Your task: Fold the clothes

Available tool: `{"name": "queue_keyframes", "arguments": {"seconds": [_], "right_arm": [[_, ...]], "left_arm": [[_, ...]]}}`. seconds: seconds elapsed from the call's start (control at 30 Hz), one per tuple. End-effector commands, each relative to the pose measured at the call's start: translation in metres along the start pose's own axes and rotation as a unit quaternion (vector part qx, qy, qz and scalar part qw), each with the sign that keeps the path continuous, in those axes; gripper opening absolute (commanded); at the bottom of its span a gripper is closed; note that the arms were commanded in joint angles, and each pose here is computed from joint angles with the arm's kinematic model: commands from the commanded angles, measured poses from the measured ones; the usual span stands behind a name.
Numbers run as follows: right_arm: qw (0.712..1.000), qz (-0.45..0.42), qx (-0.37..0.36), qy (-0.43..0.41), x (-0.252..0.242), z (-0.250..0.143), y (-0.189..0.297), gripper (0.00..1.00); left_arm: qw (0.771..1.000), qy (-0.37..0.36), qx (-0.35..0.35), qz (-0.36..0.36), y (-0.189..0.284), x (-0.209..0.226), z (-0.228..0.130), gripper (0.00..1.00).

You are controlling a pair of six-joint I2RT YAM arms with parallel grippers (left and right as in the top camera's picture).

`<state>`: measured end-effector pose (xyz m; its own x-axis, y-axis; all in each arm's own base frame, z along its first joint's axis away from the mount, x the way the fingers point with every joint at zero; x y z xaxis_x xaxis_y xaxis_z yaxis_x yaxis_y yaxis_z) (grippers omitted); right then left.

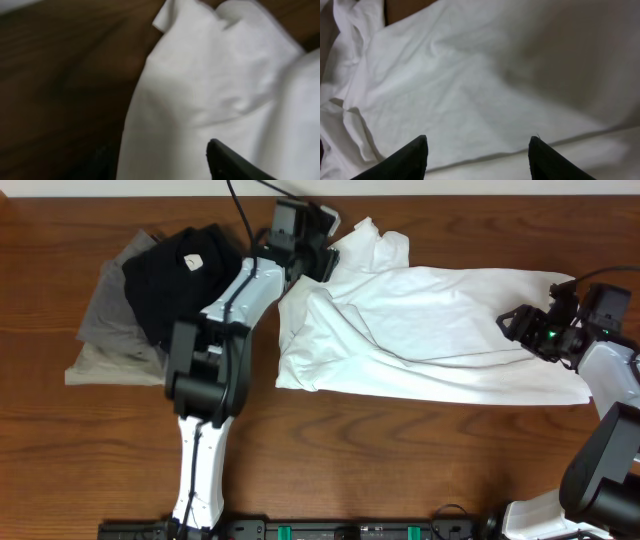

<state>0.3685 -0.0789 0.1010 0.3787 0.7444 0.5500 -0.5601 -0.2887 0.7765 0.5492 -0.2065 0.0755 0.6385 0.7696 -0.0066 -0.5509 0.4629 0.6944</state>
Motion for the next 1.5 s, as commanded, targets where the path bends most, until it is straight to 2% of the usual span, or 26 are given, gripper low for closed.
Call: {"name": "queue_keyframes", "arguments": {"seconds": [0.0,0.2,0.4,0.6,0.67,0.83,0.87,1.03,1.23,1.47], "right_arm": [[1.000,0.011,-0.001,0.017,0.012,0.002,0.007,0.62],[1.000,0.001,0.021,0.004,0.009,-0.008,0.007,0.60],[1.000,-0.001,0.028,-0.001,0.007,-0.011,0.007,0.58],[1.000,-0.002,0.029,-0.001,0.007,-0.011,0.007,0.57],[1.000,-0.002,0.028,-0.001,0.007,-0.011,0.007,0.57],[1.000,-0.003,0.025,0.001,0.007,-0.009,0.007,0.57],[1.000,-0.004,0.024,0.001,0.007,-0.009,0.007,0.56],[1.000,-0.004,0.024,0.002,0.007,-0.009,0.007,0.57],[1.000,-0.003,0.024,0.001,0.007,-0.009,0.007,0.56],[1.000,-0.003,0.022,0.003,0.007,-0.008,0.007,0.56]], "left_arm": [[0.999,-0.006,-0.040,0.003,-0.005,0.005,0.016,0.59],[0.997,0.006,-0.071,0.012,-0.021,0.011,0.017,0.55],[0.998,0.031,-0.052,0.003,-0.043,0.009,-0.007,0.49],[0.998,0.040,-0.044,0.001,-0.047,0.009,-0.013,0.43],[0.998,0.044,-0.046,-0.007,-0.047,0.006,-0.013,0.37],[0.997,0.059,-0.039,-0.042,-0.046,-0.003,-0.015,0.09],[0.997,0.061,-0.036,-0.042,-0.044,-0.004,-0.014,0.06],[0.997,0.050,-0.032,-0.042,-0.017,-0.006,0.004,0.06],[0.998,0.016,-0.037,-0.038,0.042,-0.013,0.042,0.06],[0.999,-0.002,0.019,-0.027,0.069,-0.026,0.035,0.06]]}}
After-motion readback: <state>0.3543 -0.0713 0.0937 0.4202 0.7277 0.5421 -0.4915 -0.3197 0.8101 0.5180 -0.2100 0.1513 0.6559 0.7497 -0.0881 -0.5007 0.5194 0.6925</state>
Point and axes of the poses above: each gripper's point midway between its finger pads, its own y axis back along the fingers, its own x axis along the line the jaws close on, z = x × y, the point moved 4 cm from there along y, back along the fingers, and after that the axes turned 8 degrees about -y, right-handed, at the moved point
